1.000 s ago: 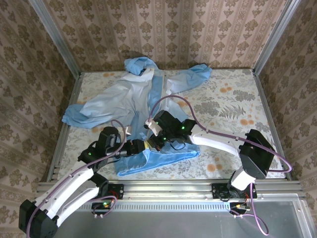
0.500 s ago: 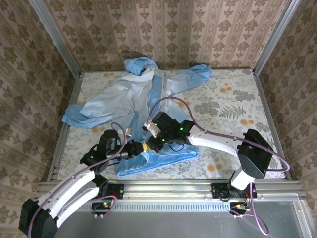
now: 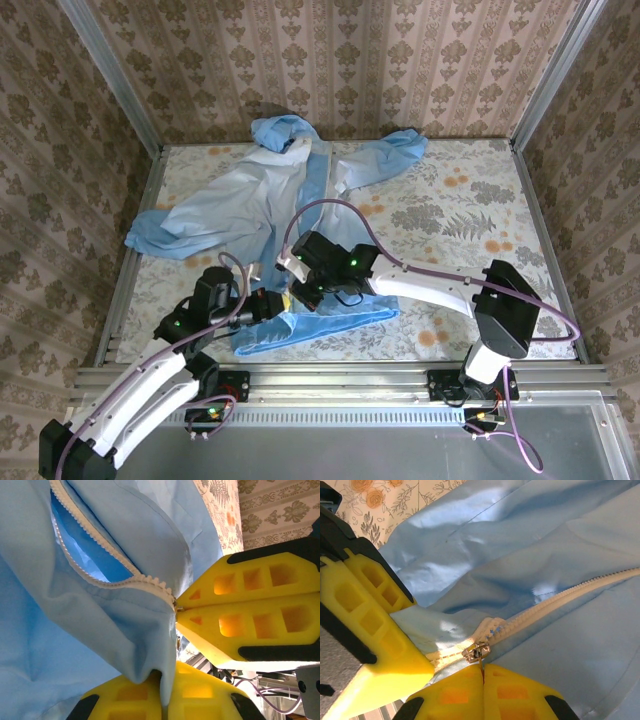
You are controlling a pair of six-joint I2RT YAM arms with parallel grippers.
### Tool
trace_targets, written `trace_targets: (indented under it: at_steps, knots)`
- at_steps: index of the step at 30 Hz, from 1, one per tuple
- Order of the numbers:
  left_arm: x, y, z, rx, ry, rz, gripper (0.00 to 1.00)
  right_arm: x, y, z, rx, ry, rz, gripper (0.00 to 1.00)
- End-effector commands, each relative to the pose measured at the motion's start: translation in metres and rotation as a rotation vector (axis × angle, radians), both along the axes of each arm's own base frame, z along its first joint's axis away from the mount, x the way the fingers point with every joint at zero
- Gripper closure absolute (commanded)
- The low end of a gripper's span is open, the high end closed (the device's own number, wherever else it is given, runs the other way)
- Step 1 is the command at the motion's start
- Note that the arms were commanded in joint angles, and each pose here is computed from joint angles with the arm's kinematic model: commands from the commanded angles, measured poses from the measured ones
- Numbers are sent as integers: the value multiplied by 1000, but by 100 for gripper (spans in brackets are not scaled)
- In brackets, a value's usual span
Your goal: Zip up the jacket
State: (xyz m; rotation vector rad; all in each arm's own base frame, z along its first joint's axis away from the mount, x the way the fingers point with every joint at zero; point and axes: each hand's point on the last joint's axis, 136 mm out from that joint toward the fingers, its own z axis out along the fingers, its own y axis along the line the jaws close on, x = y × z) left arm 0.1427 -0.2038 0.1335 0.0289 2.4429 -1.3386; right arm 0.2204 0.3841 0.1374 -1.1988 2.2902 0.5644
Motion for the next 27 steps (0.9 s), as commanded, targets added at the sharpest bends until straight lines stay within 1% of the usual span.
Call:
trace_targets:
  at_steps: [1, 8, 16, 27]
  knots:
    - [-13, 4, 0, 27, 36, -32, 100, 40, -15, 8, -60, -128, -137, 100]
    - [-18, 4, -1, 24, 53, -45, 100, 54, -22, 2, -101, -146, -214, 100]
    - [-30, 5, 9, 8, 38, -89, 100, 63, -13, -2, -86, -133, -216, 100]
    - [-40, 7, 12, 4, 40, -110, 100, 81, -11, 2, -58, -111, -246, 100]
